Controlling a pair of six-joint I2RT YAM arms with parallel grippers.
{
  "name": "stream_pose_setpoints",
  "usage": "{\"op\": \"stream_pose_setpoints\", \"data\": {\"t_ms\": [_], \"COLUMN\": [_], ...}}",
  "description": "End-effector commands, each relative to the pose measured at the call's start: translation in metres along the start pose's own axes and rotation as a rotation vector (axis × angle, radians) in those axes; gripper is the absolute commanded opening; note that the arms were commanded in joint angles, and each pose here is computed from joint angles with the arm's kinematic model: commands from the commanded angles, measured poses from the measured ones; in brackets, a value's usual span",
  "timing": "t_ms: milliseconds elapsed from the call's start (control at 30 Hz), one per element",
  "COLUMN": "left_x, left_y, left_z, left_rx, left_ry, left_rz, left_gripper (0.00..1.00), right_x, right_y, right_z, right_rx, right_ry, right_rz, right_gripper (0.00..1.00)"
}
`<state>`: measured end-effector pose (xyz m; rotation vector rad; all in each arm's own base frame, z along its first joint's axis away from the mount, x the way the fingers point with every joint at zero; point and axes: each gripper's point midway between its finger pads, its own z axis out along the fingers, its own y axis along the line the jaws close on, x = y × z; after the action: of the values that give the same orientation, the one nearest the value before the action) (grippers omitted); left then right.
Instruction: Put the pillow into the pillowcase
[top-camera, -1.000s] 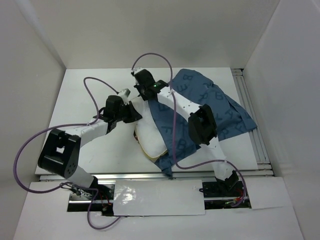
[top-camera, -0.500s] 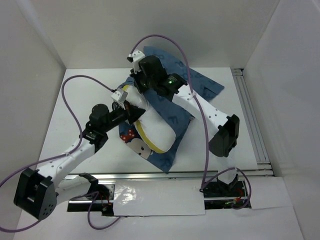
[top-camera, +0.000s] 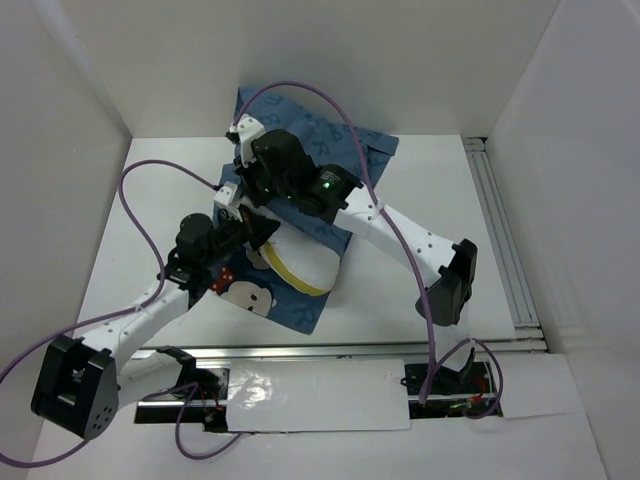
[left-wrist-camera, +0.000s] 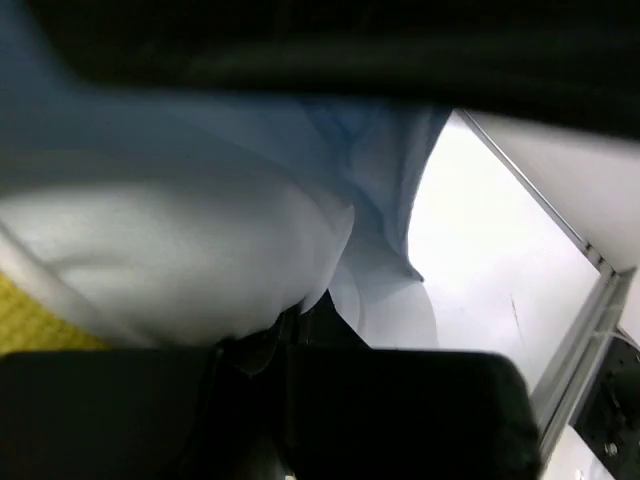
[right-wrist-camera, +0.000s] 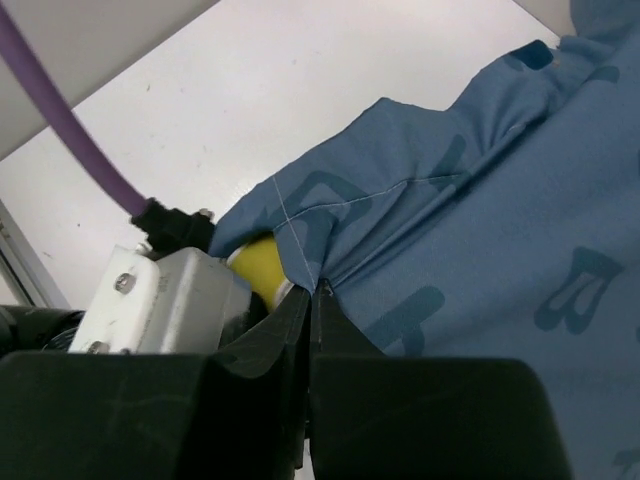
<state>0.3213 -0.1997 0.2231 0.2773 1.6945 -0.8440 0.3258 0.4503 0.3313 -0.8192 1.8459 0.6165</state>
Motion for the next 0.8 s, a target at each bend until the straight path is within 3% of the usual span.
{"op": "stream_pose_setpoints", "data": {"t_ms": [0,200,267,433,600,667,700,767], "left_x": [-0.057,-0.049,-0.049,-0.041,-0.017,0.000,0.004,0.022], "left_y": [0.002,0.068,0.076,0.111,0.129,0.133,0.135,0.135], "left_z": [-0.012,-0.013,-0.005,-0.001,0.002,0.005,0.005,0.003], "left_rx": [-0.072,-0.370,-0.353,-0.502,-0.564,-0.601,-0.614,-0.639], "left_ry": [-0.210,-0.278,-0.330,-0.392,-0.343,-0.255,-0.231,-0.138], "left_rz": [0.049,-0.138,-0.154,-0.246,-0.311,-0.338,-0.341,-0.354], "left_gripper": [0.00,0.00,0.00,0.00,0.01,0.25,0.47,0.58], "right_x": [-0.044,-0.034,-0.035,0.001,0.027,0.040,0.044,0.053], "right_y": [0.020,0.060,0.063,0.058,0.053,0.032,0.025,0.005], "right_z": [-0.037,-0.033,-0.032,0.005,0.033,0.048,0.052,0.060], "right_rx": [-0.029,-0.252,-0.268,-0.246,-0.297,-0.259,-0.248,-0.214], "right_ry": [-0.126,-0.089,-0.099,0.003,0.074,0.112,0.121,0.142], "right_rz": [0.048,0.055,0.054,0.103,0.159,0.187,0.193,0.212], "right_gripper": [0.01,0.00,0.00,0.00,0.12,0.17,0.27,0.36]}}
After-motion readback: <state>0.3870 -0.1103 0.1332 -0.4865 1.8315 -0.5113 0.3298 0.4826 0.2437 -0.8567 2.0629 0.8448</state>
